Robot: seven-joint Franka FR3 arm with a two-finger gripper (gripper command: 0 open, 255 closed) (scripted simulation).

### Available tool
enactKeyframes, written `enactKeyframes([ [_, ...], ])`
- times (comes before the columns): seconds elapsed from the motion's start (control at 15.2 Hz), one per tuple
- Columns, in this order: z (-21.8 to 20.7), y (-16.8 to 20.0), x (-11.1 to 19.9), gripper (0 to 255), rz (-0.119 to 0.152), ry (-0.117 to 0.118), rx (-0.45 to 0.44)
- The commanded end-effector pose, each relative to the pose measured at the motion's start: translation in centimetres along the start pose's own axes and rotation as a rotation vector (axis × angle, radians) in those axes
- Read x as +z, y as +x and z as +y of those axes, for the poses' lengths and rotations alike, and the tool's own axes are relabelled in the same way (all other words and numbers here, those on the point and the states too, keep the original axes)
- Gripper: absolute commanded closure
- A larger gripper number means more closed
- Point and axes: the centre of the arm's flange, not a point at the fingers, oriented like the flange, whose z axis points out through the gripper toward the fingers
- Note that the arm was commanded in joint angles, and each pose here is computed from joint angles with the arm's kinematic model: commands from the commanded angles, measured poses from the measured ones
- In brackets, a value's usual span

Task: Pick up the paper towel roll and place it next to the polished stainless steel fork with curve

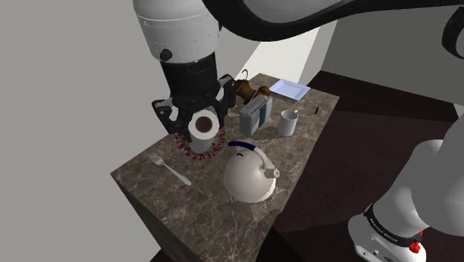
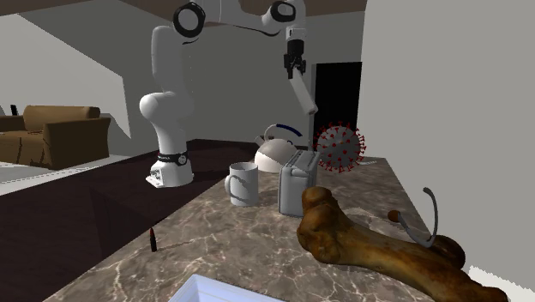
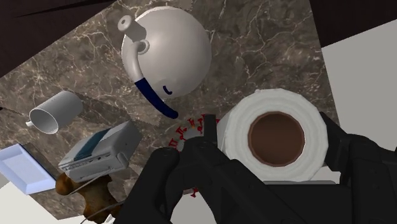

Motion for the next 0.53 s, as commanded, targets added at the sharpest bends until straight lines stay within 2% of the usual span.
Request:
enactKeyframes([
  [0.0, -0.1, -0.1, 1.1, 255, 0.0, 0.0, 0.0],
  [0.46, -0.6, -0.5, 4.7, 255, 0.0, 0.0, 0.0],
])
